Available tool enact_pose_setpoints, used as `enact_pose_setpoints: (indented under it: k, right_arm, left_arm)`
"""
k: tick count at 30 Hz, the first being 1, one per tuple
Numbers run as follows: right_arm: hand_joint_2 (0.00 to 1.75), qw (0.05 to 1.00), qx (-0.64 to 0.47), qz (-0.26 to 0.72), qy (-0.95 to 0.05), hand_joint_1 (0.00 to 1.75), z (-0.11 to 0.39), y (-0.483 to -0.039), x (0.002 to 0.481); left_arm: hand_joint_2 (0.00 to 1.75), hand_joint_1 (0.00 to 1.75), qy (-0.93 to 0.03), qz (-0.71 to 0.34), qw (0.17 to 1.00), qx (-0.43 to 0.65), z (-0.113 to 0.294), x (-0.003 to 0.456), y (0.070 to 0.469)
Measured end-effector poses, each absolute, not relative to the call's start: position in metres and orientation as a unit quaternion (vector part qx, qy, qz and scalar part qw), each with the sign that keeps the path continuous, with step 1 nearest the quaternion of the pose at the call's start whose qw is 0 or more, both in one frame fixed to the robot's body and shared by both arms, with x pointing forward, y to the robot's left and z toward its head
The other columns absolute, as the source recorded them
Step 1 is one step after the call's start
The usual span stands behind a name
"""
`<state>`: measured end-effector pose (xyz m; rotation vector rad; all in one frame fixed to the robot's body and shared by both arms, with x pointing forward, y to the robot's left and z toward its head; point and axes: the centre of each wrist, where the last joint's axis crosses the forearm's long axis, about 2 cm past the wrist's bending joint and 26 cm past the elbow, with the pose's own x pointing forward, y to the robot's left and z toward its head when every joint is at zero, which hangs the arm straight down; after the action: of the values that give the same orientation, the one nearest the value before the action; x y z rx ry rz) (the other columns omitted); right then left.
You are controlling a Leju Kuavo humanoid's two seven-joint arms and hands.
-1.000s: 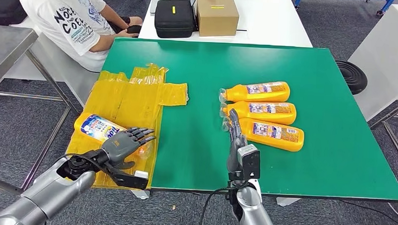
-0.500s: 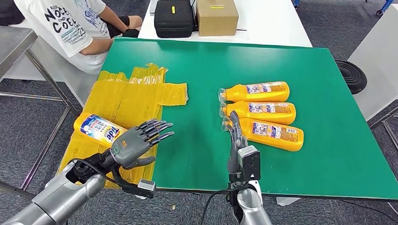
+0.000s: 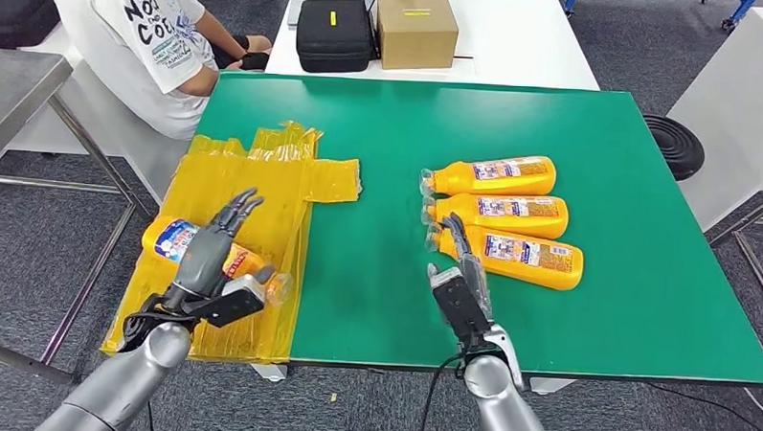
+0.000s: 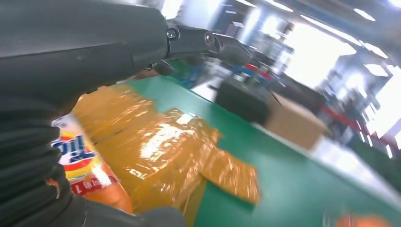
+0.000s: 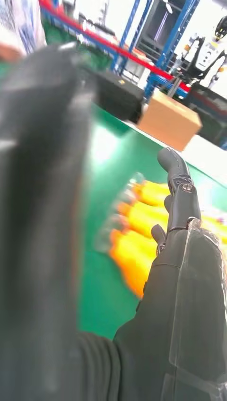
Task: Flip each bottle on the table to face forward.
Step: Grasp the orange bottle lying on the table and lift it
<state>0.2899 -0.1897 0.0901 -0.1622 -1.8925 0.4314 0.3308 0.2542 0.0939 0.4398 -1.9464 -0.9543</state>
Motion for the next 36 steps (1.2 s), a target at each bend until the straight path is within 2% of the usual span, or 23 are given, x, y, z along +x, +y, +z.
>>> enact_pose_setpoints:
  k: [5, 10, 25, 36]
  right_arm:
    - [1.75, 0.554, -0.140, 0.211, -0.793, 0.00, 0.104, -0.222, 0.298]
    - [1.75, 0.552, -0.185, 0.223, -0.782, 0.00, 0.110, -0.249, 0.303]
    - [1.75, 0.610, -0.201, 0.315, -0.699, 0.00, 0.099, -0.277, 0.312]
    - [1.75, 0.638, -0.209, 0.342, -0.658, 0.00, 0.088, -0.292, 0.333]
  left_arm:
    - [1.75, 0.00, -0.802, -0.274, 0.507, 0.157, 0.082, 0.321, 0.253]
    - [1.75, 0.00, -0.798, -0.227, 0.542, 0.137, 0.071, 0.308, 0.248]
    - [1.75, 0.00, -0.797, -0.204, 0.551, 0.138, 0.074, 0.285, 0.246]
    - [1.75, 0.00, -0.796, -0.203, 0.554, 0.137, 0.076, 0.283, 0.243]
